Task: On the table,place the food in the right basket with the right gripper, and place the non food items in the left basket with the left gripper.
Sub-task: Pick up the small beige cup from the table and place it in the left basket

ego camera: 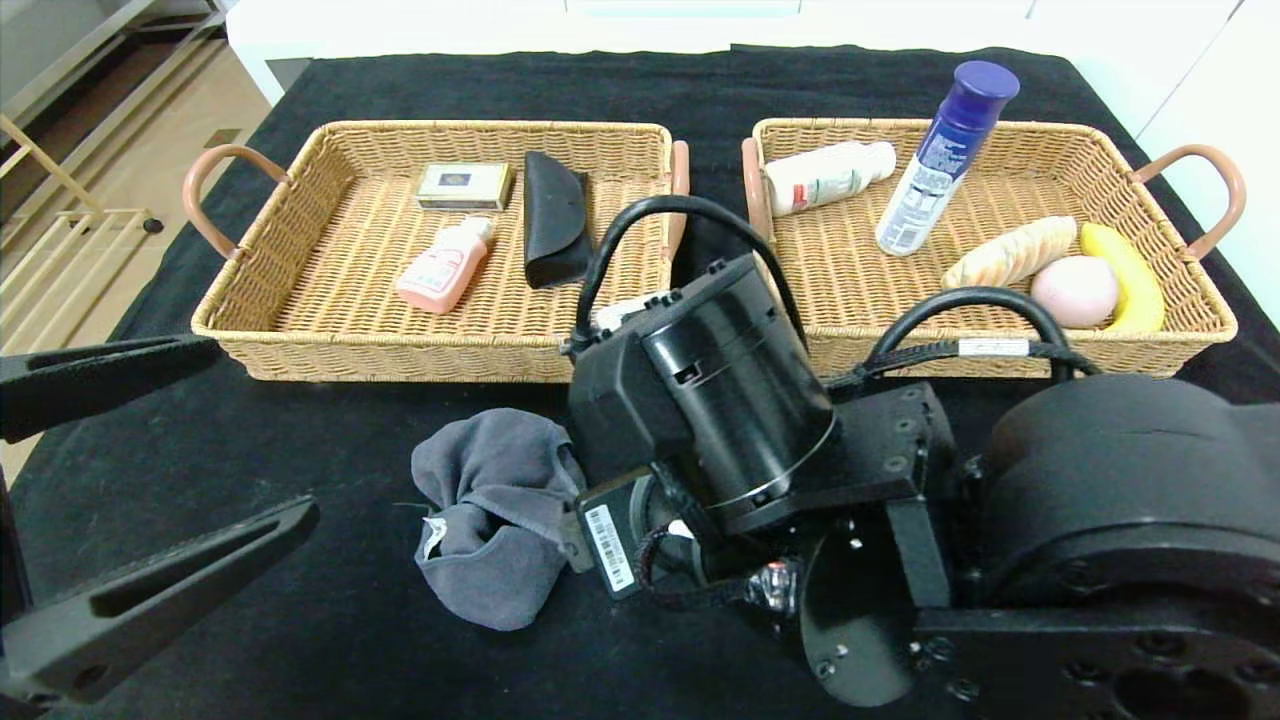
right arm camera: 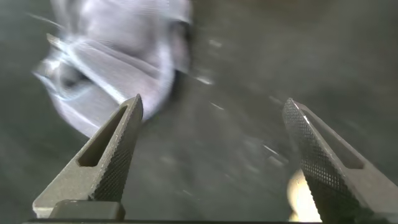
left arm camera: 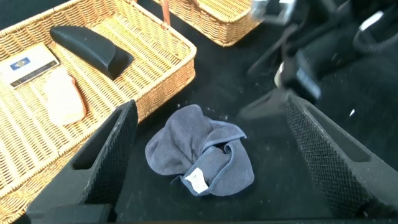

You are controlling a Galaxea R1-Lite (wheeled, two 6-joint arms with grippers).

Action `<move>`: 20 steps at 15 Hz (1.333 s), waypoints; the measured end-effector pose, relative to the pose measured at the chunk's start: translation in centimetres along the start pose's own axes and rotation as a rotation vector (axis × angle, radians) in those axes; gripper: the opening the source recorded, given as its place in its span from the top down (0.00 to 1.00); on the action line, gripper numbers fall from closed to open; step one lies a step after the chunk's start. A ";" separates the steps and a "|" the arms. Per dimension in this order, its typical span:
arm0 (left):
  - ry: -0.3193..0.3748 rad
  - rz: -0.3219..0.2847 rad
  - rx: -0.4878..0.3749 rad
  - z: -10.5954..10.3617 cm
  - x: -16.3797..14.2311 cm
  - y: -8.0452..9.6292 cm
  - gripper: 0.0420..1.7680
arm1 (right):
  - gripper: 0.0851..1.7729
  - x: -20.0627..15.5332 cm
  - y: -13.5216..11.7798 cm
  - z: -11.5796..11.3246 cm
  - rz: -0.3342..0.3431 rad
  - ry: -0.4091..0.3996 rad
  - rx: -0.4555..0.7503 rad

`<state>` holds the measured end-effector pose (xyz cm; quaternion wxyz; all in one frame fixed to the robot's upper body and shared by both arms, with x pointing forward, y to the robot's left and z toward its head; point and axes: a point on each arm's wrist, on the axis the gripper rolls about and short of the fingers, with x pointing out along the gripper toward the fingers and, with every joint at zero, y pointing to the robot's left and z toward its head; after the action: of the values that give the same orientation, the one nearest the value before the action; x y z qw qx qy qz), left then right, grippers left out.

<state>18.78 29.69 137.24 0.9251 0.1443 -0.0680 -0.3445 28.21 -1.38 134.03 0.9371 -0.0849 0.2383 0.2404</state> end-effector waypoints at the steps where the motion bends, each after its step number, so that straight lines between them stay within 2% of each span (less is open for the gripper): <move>1: 0.000 0.000 0.000 0.0 0.0 0.0 0.03 | 0.07 -0.4 -0.6 -0.1 -0.020 0.016 -0.006; 6: 0.005 -0.002 -0.002 -0.1 0.1 0.0 0.03 | 0.06 -2.7 -4.5 -0.1 -0.106 0.120 -0.017; 9: 0.006 -0.002 -0.002 -0.1 0.1 0.0 0.03 | 0.05 -3.9 -6.8 -0.4 -0.159 0.156 0.029; 13: 0.009 -0.004 -0.003 -0.2 0.1 0.0 0.03 | 0.05 -4.3 -8.8 -1.8 -0.207 0.201 0.039; 16: 0.010 -0.004 -0.004 -0.2 0.2 0.0 0.03 | 0.04 -4.1 -10.3 -2.0 -0.246 0.212 0.076; 20: 0.011 -0.004 -0.004 -0.2 0.2 0.0 0.03 | 0.04 -3.6 -10.8 -2.6 -0.268 0.235 0.079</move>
<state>18.99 29.63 137.03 0.9251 0.1445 -0.0618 -0.3458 29.64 -12.96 134.01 0.9291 -0.1063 0.3420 0.0922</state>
